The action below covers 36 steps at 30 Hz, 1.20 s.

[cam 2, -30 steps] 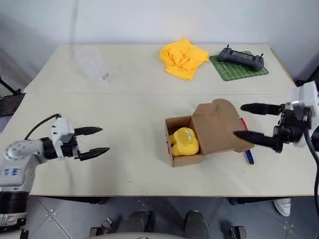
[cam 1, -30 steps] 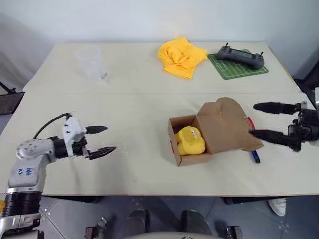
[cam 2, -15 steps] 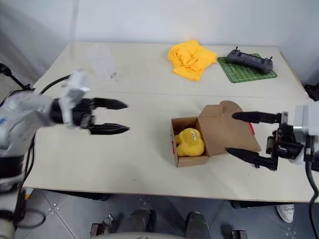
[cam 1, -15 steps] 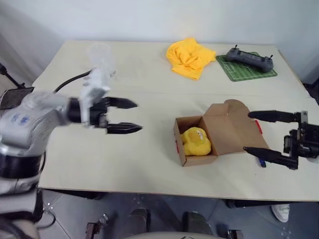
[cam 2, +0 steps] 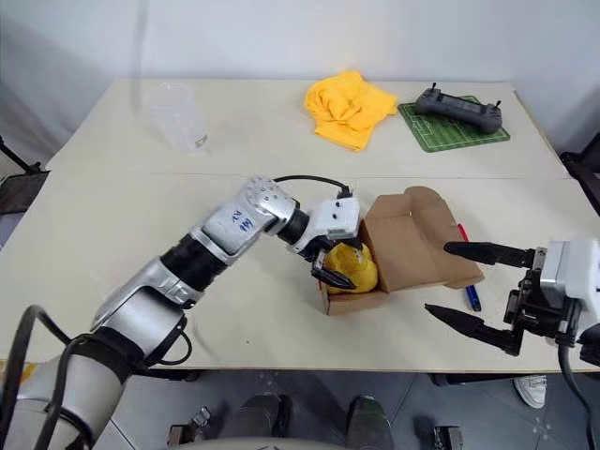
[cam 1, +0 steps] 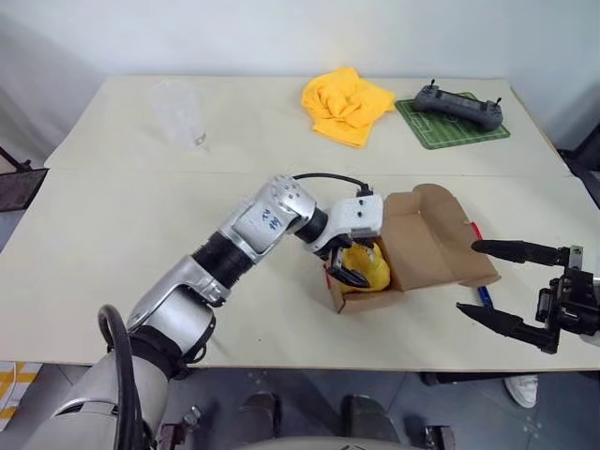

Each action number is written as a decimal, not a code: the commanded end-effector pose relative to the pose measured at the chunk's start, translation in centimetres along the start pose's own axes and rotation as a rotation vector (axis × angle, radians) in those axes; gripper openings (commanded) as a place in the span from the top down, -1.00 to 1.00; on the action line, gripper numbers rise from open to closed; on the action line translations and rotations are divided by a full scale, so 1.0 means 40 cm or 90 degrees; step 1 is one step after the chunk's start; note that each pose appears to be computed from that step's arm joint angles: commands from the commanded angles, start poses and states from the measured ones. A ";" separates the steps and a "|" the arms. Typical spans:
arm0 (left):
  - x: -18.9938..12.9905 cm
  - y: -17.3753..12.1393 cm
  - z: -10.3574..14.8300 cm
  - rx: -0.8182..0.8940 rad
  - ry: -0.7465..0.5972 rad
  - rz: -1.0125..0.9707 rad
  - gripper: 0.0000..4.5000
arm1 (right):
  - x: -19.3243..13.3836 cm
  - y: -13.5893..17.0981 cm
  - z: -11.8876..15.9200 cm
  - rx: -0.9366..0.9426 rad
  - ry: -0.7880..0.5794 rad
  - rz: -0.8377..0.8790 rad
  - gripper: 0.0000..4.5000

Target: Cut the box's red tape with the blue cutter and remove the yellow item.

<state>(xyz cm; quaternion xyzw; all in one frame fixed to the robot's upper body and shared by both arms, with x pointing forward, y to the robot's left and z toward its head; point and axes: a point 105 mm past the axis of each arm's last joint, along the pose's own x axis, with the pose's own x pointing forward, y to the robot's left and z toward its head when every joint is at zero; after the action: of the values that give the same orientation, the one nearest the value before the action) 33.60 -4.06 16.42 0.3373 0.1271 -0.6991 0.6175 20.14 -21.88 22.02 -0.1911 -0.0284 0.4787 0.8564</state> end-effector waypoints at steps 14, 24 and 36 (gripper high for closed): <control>-0.008 0.043 0.043 0.095 -0.013 0.017 0.34 | -0.004 0.007 0.014 -0.029 -0.019 -0.084 -1.00; -0.152 0.067 0.164 0.021 -0.405 0.052 0.99 | 0.014 -0.006 0.004 -0.022 -0.051 -0.088 -1.00; -0.508 0.045 -0.146 -0.056 -0.379 0.440 0.99 | 0.148 0.010 0.023 0.037 -0.181 0.033 -1.00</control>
<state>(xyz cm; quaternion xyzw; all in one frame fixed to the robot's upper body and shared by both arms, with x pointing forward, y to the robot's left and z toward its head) 38.06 12.49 24.30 0.0878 -0.1272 -0.5460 0.8234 23.04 -17.23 21.92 -0.1173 -0.1298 0.5008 0.8477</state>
